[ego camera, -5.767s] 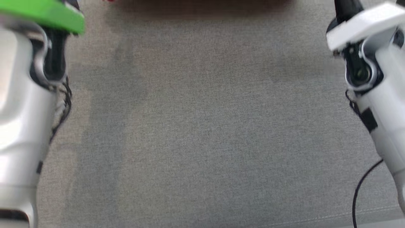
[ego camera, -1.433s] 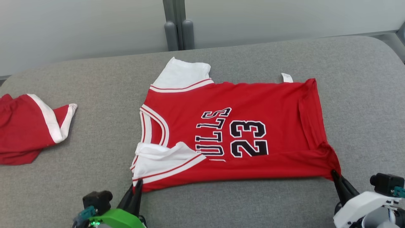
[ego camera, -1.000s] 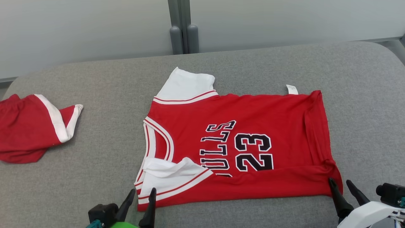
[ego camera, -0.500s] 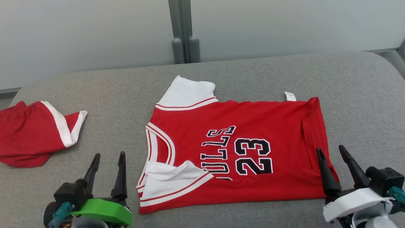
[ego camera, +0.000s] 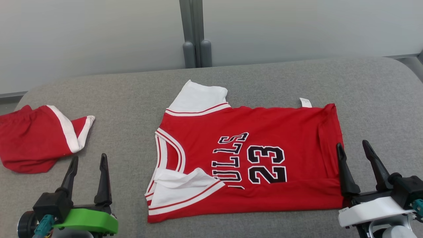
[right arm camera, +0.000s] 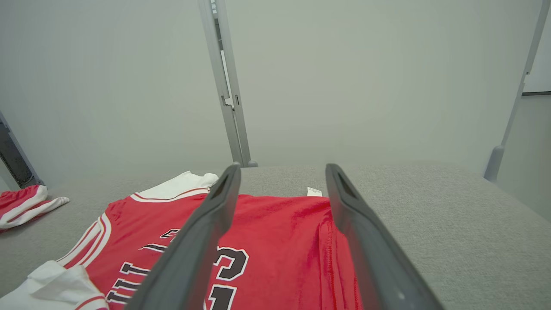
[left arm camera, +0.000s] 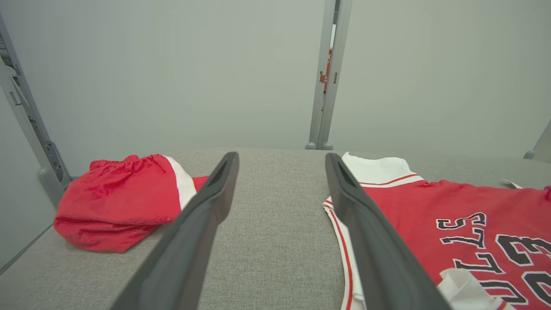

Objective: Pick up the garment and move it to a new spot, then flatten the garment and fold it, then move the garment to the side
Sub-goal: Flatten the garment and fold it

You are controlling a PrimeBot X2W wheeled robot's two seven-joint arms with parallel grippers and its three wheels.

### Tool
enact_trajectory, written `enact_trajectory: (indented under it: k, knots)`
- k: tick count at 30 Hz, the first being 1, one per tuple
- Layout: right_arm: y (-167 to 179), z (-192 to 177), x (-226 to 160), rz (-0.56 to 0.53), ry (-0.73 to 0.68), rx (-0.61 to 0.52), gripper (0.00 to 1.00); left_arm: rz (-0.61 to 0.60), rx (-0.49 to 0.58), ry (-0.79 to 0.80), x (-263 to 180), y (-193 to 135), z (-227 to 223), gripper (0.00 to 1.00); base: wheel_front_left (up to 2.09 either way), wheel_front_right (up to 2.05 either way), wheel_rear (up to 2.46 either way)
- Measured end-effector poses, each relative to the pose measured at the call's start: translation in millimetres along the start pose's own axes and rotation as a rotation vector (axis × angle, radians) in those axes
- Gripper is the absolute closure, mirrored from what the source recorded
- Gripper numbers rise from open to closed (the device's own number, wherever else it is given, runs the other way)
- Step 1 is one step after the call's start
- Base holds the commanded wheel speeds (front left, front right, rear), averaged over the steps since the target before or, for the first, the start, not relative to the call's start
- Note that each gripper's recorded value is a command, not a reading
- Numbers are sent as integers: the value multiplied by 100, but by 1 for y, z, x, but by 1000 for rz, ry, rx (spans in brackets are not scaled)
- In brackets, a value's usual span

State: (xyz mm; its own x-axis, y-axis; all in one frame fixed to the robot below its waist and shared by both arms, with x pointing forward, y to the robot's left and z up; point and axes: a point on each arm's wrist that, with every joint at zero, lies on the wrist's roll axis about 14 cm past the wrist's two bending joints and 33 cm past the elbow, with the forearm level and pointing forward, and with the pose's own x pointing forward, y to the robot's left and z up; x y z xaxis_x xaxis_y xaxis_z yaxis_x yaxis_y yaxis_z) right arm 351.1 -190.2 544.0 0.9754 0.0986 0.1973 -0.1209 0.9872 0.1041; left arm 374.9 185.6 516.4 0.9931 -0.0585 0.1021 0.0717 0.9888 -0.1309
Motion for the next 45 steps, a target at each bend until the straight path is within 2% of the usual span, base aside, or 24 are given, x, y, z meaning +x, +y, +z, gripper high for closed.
enact_trajectory:
  k: [8,30,38,40,45]
  knots:
    - [-3,-6,-11,-33,17,10,0,23,-6,39,-16,12,-12,0,0,0,0]
    - [-7,-26,-17,-56,79,20,0,21,-21,77,-22,10,-26,0,0,0,0]
    - [-35,-22,11,-85,105,-33,0,-99,51,5,33,-8,3,0,0,0,0]
    - [-42,-21,23,-106,111,-7,0,-143,81,-16,52,-16,15,0,0,0,0]
    - [-57,-16,60,-112,126,-36,0,-281,140,-61,105,-51,46,0,0,0,0]
